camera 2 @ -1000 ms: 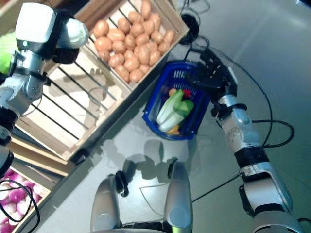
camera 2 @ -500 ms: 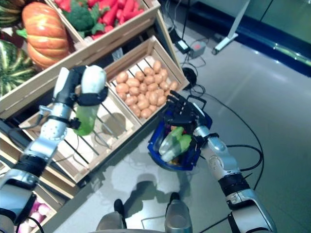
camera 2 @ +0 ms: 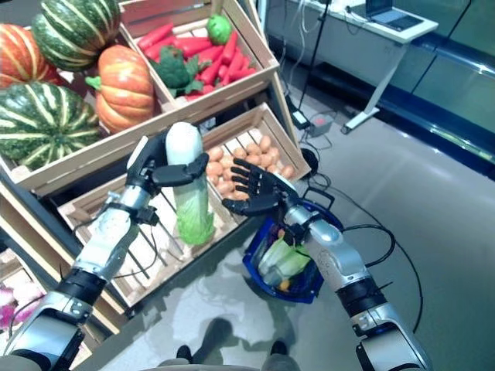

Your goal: Put vegetables into the basket

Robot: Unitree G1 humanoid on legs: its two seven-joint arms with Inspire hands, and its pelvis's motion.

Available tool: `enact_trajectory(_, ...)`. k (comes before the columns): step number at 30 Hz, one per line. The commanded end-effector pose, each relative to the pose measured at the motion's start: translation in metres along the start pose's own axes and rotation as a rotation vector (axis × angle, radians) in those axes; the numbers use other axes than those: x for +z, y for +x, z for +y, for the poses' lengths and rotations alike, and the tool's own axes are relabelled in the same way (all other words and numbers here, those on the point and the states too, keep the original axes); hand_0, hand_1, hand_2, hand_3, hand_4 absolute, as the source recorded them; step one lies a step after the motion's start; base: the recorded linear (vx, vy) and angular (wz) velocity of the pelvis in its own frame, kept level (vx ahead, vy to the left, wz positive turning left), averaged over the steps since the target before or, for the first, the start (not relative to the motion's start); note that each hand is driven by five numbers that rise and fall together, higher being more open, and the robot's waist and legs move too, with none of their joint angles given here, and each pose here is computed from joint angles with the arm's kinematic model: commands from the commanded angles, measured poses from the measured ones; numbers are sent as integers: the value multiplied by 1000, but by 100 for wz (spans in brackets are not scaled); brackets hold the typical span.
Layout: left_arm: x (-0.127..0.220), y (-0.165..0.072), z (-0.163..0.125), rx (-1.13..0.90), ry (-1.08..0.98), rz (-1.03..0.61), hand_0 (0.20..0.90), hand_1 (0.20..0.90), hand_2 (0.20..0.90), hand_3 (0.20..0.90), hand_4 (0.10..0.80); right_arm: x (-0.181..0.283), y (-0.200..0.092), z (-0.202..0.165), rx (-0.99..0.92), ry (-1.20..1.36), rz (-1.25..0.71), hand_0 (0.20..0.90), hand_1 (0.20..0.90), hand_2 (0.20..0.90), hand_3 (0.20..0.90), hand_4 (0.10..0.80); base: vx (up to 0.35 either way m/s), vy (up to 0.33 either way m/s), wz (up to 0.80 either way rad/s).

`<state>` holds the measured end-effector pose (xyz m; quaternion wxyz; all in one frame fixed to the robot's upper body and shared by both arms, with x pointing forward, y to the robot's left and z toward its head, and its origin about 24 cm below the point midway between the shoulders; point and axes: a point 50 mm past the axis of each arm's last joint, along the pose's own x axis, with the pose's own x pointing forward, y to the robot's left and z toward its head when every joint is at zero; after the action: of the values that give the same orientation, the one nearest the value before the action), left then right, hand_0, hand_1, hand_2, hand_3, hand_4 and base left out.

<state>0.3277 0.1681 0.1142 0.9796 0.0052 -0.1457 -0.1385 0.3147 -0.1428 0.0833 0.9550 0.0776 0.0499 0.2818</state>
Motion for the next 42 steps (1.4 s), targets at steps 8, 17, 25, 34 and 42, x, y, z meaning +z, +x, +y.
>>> enact_trajectory(8, 46, 20, -32, -135, -90, -226, 300, 300, 300, 300, 400, 20, 23, 29, 125, -8, -62, 900, 900, 900, 900, 800, 54, 3, 12)
enact_trajectory(17, 50, 20, -53, -286, -152, -237, 300, 300, 300, 300, 400, 11, 29, 42, 205, 55, -12, 900, 900, 900, 900, 800, 45, 8, 2)
enact_trajectory(25, 44, 21, -74, -488, -320, -194, 300, 300, 300, 300, 400, 26, 38, 52, 323, 139, -63, 900, 900, 900, 900, 800, 2, 2, 1)
enact_trajectory(34, 24, 16, -85, -574, -496, -136, 300, 300, 300, 300, 400, 43, 46, 57, 411, 207, -114, 900, 900, 900, 900, 800, 0, 0, 0)
enact_trajectory(42, 36, 18, -96, -600, -517, -194, 300, 300, 300, 300, 400, 31, 49, 51, 355, 361, -91, 300, 300, 300, 300, 400, 0, 0, 0)
